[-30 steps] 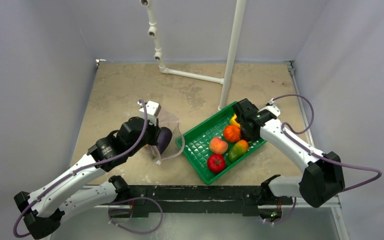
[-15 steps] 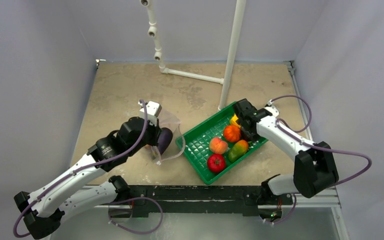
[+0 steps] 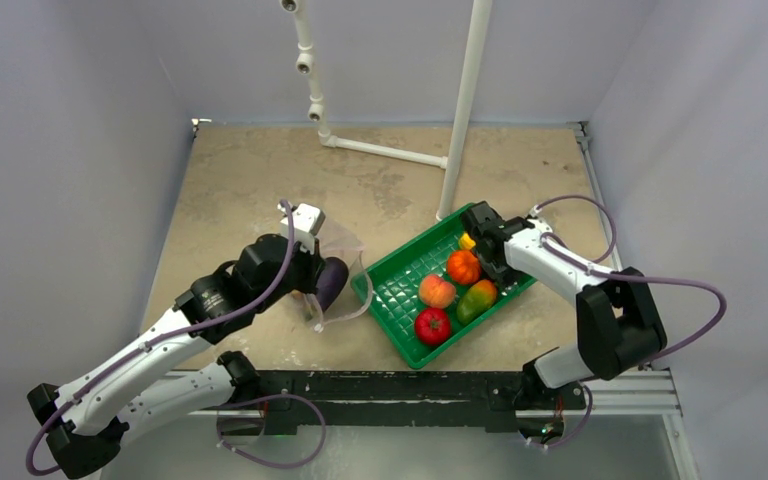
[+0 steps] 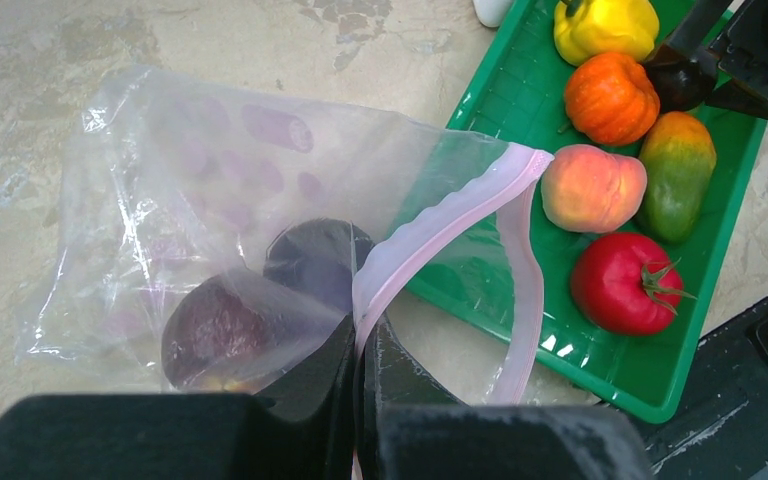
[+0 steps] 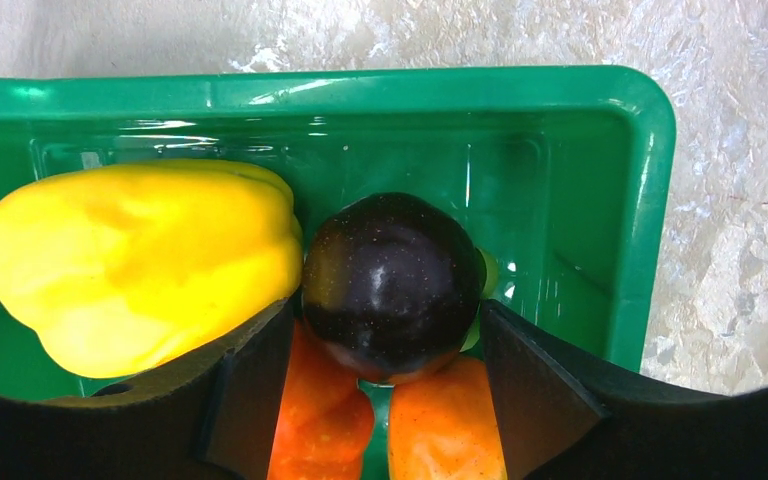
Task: Place the food in the zip-top bag and seal the zipper
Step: Pick up the fake fruit from the zipper food storage bag.
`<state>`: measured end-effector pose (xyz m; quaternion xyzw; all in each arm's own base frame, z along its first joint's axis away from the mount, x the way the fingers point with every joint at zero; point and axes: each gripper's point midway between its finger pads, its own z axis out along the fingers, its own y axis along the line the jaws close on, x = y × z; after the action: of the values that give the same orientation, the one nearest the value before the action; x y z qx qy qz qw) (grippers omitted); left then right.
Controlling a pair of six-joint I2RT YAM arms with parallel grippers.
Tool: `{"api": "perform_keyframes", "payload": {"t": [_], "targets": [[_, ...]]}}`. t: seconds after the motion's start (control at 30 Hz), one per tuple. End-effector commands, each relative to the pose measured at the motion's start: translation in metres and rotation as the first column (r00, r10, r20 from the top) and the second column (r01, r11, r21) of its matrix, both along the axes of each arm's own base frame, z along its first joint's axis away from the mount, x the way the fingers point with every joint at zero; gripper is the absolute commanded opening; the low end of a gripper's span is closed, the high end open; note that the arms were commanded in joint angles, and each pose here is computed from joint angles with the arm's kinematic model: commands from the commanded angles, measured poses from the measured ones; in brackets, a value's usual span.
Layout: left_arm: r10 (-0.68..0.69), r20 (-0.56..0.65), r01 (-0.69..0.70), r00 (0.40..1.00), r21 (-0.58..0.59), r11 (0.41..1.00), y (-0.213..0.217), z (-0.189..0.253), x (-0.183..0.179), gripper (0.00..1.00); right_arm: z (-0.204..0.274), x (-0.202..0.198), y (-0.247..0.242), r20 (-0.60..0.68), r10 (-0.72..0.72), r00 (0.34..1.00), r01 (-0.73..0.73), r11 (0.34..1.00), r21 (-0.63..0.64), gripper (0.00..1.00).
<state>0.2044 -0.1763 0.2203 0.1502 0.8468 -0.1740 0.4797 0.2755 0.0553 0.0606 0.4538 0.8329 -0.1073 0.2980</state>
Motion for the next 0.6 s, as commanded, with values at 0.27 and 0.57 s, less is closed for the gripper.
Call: {"api": "perform_keyframes", "payload": {"t": [0.27, 0.57], "targets": [[-0.039, 0.040, 0.042, 0.998, -0.067, 0.997, -0.010, 0.018, -0.001, 0.00, 0.000, -0.007, -0.005, 0.012, -0.077, 0.997, 0.077, 0.997, 0.013, 0.36], [-0.035, 0.035, 0.037, 0.999, -0.059, 0.998, -0.010, 0.016, 0.000, 0.00, 0.028, 0.006, -0.001, 0.080, -0.023, 0.997, 0.021, 0.999, 0.025, 0.00]]}}
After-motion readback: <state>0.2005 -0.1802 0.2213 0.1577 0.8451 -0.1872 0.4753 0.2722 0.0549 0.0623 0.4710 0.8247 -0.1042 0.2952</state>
